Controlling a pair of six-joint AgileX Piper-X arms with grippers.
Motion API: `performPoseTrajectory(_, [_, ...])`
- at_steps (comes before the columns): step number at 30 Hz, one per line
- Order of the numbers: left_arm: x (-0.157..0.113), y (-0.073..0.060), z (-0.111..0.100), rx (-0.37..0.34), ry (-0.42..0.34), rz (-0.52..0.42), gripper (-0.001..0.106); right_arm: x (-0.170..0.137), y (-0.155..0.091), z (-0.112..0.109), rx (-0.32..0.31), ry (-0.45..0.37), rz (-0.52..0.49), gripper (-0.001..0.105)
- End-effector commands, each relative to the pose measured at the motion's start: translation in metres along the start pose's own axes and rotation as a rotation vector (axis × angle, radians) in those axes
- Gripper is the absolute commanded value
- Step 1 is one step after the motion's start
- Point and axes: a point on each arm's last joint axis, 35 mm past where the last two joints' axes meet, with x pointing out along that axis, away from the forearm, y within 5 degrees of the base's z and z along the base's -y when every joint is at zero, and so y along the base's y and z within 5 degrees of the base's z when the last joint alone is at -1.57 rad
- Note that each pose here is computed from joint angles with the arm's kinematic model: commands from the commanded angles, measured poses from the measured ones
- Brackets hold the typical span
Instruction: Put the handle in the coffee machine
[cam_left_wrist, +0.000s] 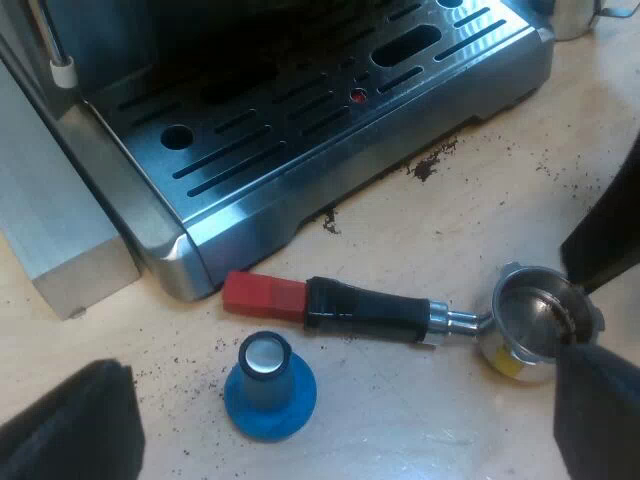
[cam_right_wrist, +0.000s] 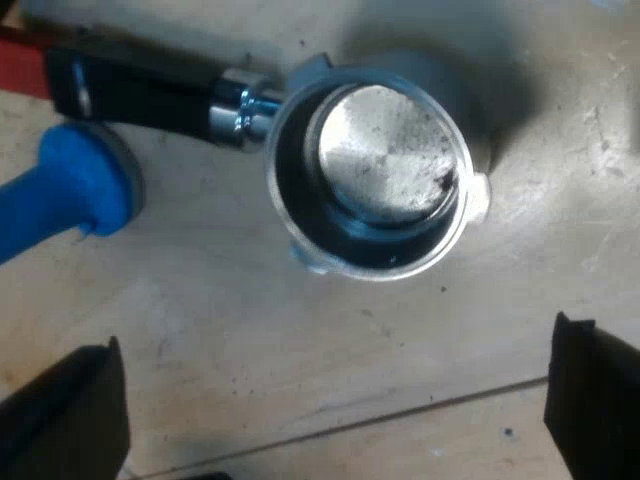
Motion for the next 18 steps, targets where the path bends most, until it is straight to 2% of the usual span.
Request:
performPoseTrajectory(1, [-0.002,-0.001,0.002,0.009,-0.012,-0.011,0.085,0.006,0.002,-0.001,0.012,0.012,-0.012,0.086])
performPoseTrajectory(7, [-0.002,-0.001,0.002,0.009,-0.012,-0.011,0.085,0.023,-0.001,0.010,0.043,-0.020,-0.061,0.086])
performPoseTrajectory(13, [0.000,0.000,0.000,0.005,-0.002,-0.010,0.085,0.033,0.002,0.018,0.045,-0.021,-0.033,0.086])
performPoseTrajectory(16, [0.007,0.001,-0.003,-0.002,0.043,-0.035,0.085,0.040,0.002,0.017,0.045,0.007,-0.044,0.086])
performPoseTrajectory(18, [0.014,-0.001,-0.004,0.001,0.125,-0.099,0.085,0.045,0.002,0.017,0.045,0.026,-0.043,0.086])
